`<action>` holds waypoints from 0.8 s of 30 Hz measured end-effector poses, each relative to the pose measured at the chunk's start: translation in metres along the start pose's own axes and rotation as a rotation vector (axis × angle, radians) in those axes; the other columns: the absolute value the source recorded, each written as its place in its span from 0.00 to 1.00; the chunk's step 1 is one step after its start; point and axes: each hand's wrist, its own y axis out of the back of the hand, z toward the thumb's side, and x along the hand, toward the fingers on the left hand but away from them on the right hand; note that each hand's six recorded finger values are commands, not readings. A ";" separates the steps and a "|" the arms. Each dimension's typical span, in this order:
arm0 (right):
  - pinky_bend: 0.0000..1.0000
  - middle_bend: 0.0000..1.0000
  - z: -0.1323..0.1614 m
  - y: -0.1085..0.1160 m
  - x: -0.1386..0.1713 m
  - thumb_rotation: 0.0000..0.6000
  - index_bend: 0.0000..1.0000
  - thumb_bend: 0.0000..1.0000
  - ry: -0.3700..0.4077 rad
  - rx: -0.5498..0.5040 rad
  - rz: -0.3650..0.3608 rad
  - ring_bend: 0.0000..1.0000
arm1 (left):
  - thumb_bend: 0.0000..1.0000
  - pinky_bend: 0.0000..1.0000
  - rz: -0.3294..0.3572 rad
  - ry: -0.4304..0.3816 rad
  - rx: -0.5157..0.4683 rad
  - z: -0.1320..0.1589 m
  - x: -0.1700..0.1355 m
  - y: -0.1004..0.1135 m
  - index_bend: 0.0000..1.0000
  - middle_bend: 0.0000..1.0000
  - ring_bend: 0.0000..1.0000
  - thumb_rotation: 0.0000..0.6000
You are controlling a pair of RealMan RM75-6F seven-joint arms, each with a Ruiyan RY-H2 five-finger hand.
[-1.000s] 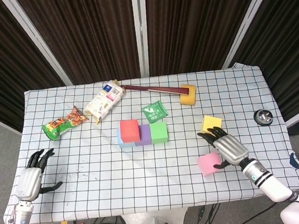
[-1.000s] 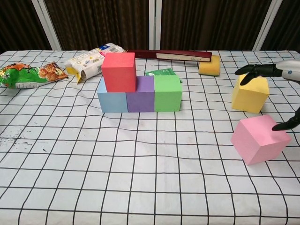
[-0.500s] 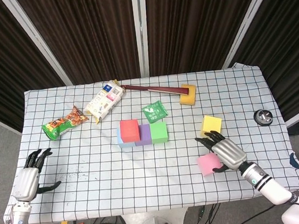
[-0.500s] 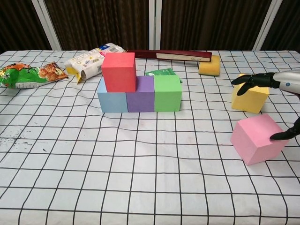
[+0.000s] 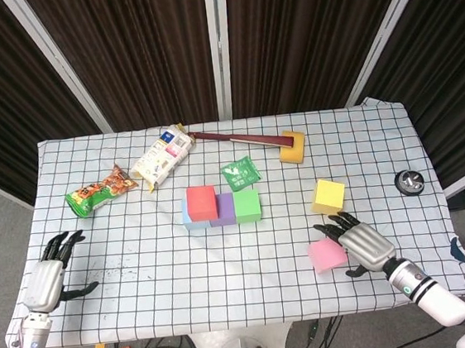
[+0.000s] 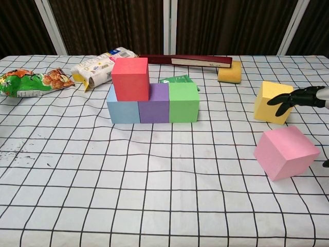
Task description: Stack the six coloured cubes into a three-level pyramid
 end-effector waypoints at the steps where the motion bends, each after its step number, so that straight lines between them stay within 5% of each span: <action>1: 0.00 0.18 -0.001 -0.002 -0.001 1.00 0.00 0.00 -0.005 0.000 0.006 0.00 | 0.00 0.07 -0.001 0.000 0.001 0.000 0.000 0.000 0.07 0.17 0.04 1.00; 6: 0.00 0.22 0.000 -0.013 -0.010 1.00 0.00 0.00 -0.008 0.006 0.024 0.00 | 0.00 0.07 0.000 0.006 0.002 -0.002 0.000 0.000 0.07 0.17 0.04 1.00; 15: 0.00 0.58 0.006 -0.006 -0.019 1.00 0.00 0.08 -0.014 0.031 -0.059 0.10 | 0.00 0.07 0.011 0.014 -0.005 -0.006 -0.001 0.002 0.08 0.17 0.04 1.00; 19: 0.00 0.64 0.008 0.017 -0.017 1.00 0.00 0.11 -0.019 0.009 -0.127 0.14 | 0.00 0.07 0.021 0.014 -0.014 -0.007 -0.001 0.005 0.08 0.17 0.04 1.00; 24: 0.00 0.67 0.010 0.075 -0.021 1.00 0.00 0.09 -0.028 -0.016 -0.298 0.16 | 0.00 0.07 0.032 0.016 -0.019 -0.008 0.000 0.008 0.08 0.17 0.04 1.00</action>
